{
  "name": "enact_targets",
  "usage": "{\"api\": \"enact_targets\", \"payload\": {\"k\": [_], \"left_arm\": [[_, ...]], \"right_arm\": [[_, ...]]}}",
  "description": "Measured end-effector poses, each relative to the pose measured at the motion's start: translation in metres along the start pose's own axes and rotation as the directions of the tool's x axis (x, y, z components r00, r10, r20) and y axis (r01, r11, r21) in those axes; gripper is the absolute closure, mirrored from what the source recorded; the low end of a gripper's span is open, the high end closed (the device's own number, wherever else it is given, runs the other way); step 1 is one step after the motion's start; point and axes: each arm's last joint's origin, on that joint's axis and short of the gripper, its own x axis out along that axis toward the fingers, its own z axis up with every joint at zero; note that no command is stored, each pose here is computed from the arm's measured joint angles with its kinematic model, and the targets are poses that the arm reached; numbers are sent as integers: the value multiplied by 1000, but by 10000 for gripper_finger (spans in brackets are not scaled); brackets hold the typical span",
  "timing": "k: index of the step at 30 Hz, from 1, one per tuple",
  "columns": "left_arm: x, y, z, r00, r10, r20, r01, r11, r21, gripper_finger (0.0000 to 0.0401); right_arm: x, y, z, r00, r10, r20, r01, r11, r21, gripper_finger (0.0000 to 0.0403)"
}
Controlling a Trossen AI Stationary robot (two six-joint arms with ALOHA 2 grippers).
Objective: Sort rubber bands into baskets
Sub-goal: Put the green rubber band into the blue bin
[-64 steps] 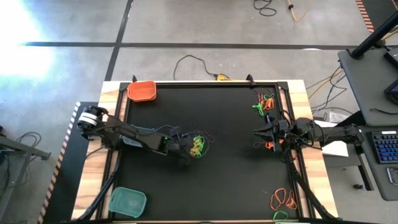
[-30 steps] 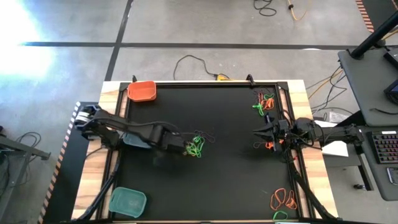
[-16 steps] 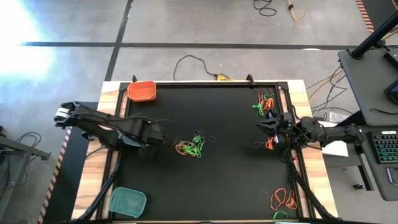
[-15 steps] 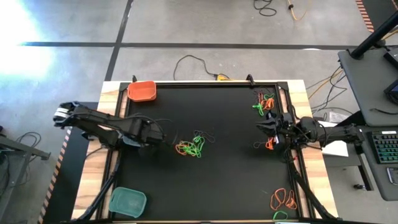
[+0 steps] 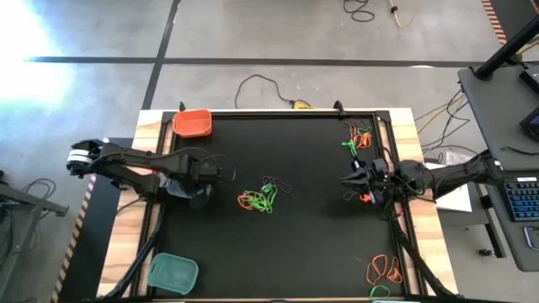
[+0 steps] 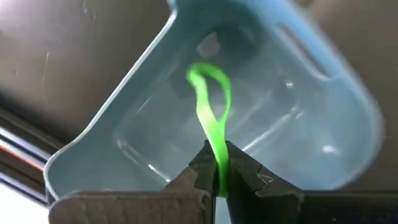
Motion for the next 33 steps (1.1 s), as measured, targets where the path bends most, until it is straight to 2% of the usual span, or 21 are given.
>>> {"api": "enact_targets", "payload": {"k": [6, 10, 17, 23, 29, 33], "left_arm": [[13, 0, 1, 999, 6, -48, -7, 1000, -7, 401], [20, -3, 6, 997, 20, -73, -17, 999, 44, 401], [25, -6, 11, 991, 54, -126, -46, 997, 66, 399], [23, -2, 5, 982, 82, -169, -73, 996, 55, 356], [0, 3, -1, 994, 52, -100, -51, 999, 12, 305], [-27, 7, -2, 1000, -13, 20, 13, 1000, -11, 269]], "right_arm": [[20, 3, -2, 990, 49, -130, -59, 996, -69, 376], [40, 6, 3, 982, 47, -184, -71, 990, -125, 374], [82, 5, 6, 959, 14, -282, -66, 982, -176, 332], [117, 3, 1, 905, -35, -425, -41, 985, -167, 280], [143, 5, 3, 845, -61, -532, -19, 989, -144, 250], [150, 6, -5, 813, -62, -580, -23, 990, -139, 243]]}}
